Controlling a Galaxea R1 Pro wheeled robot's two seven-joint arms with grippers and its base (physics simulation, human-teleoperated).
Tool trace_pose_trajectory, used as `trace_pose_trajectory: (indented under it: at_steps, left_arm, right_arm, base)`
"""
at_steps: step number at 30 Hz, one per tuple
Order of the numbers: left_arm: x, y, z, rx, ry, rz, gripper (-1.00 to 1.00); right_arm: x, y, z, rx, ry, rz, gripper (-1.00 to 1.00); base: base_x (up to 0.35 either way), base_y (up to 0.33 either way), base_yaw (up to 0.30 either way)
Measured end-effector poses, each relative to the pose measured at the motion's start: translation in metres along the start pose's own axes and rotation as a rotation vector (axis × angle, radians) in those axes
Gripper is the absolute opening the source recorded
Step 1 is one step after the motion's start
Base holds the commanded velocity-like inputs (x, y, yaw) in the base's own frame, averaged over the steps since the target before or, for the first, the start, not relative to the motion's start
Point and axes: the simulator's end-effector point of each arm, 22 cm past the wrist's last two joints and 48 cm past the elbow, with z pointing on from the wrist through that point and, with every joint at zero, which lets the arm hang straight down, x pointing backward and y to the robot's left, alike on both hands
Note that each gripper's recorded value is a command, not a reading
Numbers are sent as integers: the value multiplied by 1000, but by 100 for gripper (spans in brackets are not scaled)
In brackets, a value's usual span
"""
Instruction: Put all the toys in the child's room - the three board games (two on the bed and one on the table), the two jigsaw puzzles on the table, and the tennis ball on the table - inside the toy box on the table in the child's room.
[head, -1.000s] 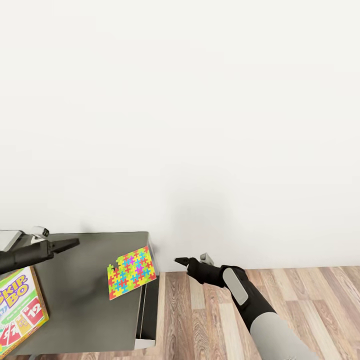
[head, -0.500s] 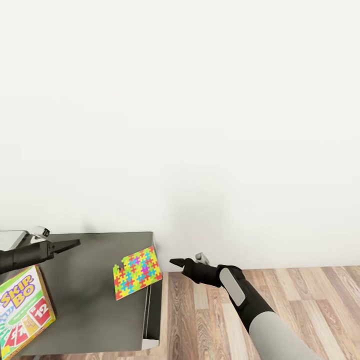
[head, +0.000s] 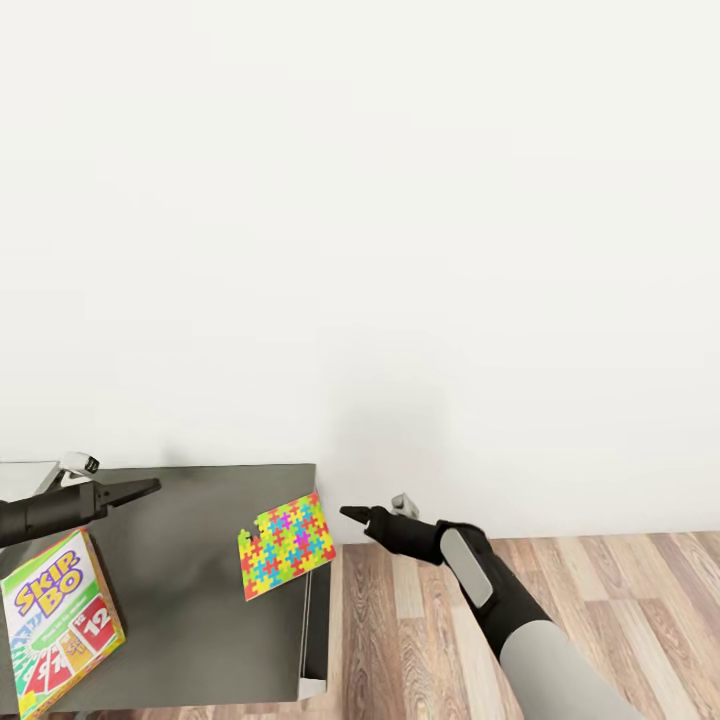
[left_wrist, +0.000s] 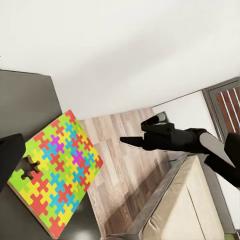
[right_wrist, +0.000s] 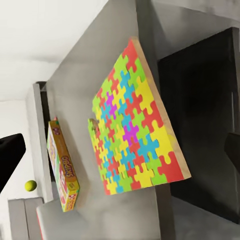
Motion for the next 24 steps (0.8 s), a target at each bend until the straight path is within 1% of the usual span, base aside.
trace_pose_trajectory:
  at_steps: [3,8,24]
  left_arm:
    - [0,0,0,-1,0,-1,100]
    - [1,2,1,-2,2,-6,100]
    - [7,12,4,-9,13,-25,100]
  right_arm:
    - [-3,3,0,-5,-7,-9,100]
    - [-3,3,1,-8,-7,-9,100]
    - [3,-9,5,2,6,12,100]
  base:
    - [0,2,-35]
    - [0,1,-103]
    - [0,3,-127]
